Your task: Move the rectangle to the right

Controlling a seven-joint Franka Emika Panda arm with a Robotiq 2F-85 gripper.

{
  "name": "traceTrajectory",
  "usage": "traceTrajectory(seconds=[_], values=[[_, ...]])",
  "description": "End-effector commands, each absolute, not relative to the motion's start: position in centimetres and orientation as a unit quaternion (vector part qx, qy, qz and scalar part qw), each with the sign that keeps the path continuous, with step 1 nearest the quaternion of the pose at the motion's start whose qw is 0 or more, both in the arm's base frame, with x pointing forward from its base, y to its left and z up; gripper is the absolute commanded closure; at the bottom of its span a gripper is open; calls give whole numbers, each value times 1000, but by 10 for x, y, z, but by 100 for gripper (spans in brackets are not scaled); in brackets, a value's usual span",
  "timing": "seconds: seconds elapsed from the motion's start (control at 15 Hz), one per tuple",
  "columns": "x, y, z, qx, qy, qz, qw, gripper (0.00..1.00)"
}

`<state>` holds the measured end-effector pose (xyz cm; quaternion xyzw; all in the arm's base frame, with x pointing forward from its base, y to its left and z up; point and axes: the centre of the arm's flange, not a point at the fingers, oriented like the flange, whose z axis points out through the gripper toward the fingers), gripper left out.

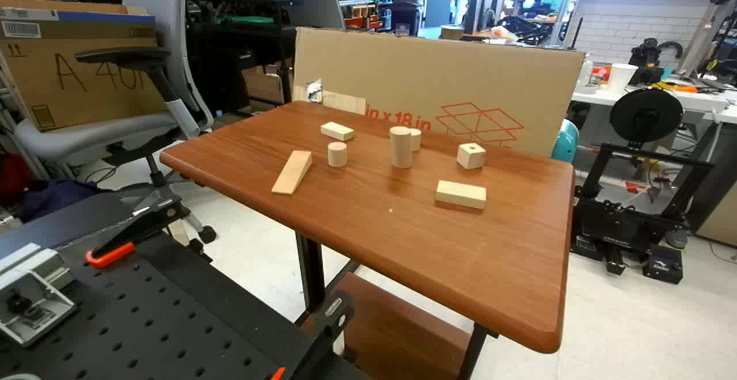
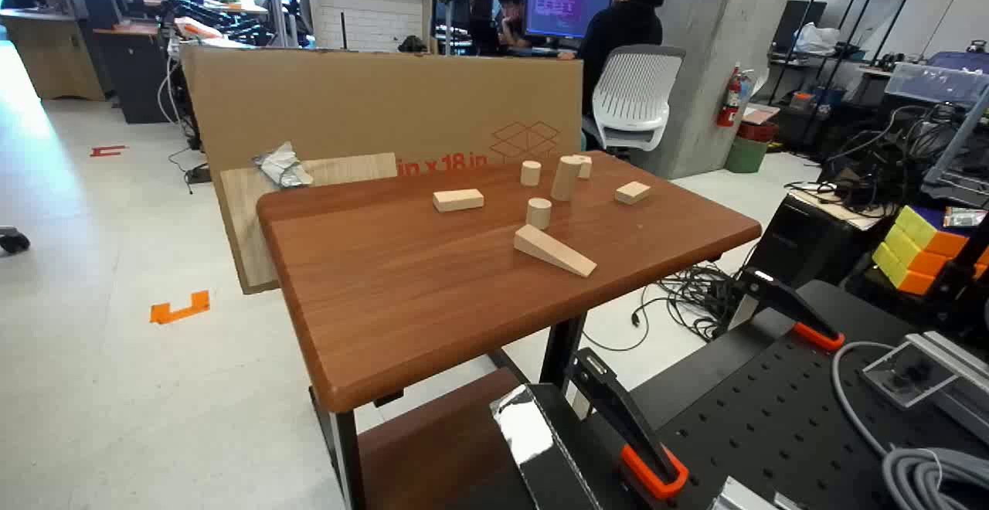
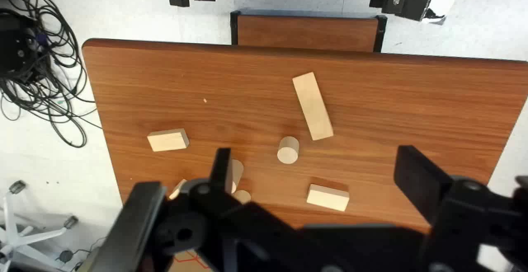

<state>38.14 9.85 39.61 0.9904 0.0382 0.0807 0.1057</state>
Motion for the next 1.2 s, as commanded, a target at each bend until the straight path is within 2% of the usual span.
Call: traceTrajectory(seconds=[0.0, 0.6, 0.8, 1.13], values=[[381, 98, 396, 990, 38, 81, 106, 0], [384, 101, 397, 990, 31, 90, 108, 0], [405, 111, 404, 989, -8, 114, 95, 0], [475, 111, 407, 976, -62, 206, 36, 0]])
